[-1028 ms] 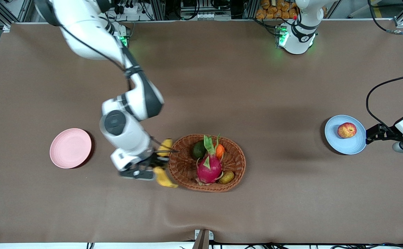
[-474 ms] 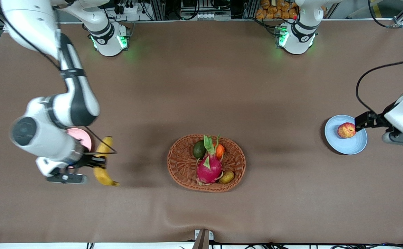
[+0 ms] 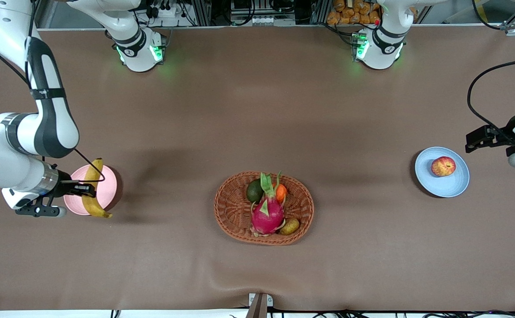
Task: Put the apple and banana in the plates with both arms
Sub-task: 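Lift the banana with the right gripper and carry it to the pink plate, then open the right gripper to set the banana on the pink plate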
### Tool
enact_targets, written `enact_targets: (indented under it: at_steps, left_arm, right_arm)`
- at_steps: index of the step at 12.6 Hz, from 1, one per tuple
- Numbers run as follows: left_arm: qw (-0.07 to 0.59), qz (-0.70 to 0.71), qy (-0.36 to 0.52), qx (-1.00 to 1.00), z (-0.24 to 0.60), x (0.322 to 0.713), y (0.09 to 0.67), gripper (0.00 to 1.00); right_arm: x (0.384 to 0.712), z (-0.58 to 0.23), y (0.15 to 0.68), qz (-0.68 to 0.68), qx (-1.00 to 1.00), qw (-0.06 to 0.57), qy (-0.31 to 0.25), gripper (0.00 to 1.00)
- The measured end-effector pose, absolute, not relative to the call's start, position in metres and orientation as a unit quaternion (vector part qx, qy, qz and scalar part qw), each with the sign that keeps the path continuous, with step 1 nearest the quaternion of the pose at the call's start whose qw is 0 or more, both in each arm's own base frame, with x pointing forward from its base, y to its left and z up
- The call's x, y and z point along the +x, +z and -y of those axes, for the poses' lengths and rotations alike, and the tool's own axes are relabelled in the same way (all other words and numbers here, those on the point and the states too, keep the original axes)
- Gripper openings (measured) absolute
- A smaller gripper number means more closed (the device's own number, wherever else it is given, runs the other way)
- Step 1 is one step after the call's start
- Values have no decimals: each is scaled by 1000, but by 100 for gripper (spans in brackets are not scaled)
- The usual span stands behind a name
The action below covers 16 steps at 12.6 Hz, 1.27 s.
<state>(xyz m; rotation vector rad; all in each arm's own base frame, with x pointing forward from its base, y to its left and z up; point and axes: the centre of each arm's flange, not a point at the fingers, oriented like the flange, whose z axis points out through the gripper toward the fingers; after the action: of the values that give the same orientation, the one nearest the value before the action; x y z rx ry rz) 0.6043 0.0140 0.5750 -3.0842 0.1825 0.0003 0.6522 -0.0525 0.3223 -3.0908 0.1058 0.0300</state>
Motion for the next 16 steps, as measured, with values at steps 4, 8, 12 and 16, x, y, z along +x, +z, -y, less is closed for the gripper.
enact_targets:
  at_steps: [4,8,12,16]
  left_arm:
    - [25,-56,2,-998,-16,587,599,100]
    - [23,-50,10,-998,-21,568,618,100]
    - [21,-49,7,-999,-23,546,632,100]
    - [19,-33,5,-999,-11,534,635,100]
  right_arm:
    - [626,110,283,-32,-999,-1,9,39]
    - [613,128,253,-41,-999,-4,15,39]
    - [613,141,229,-44,-999,-13,6,59]
    - [625,124,275,-27,-1000,-12,-11,100]
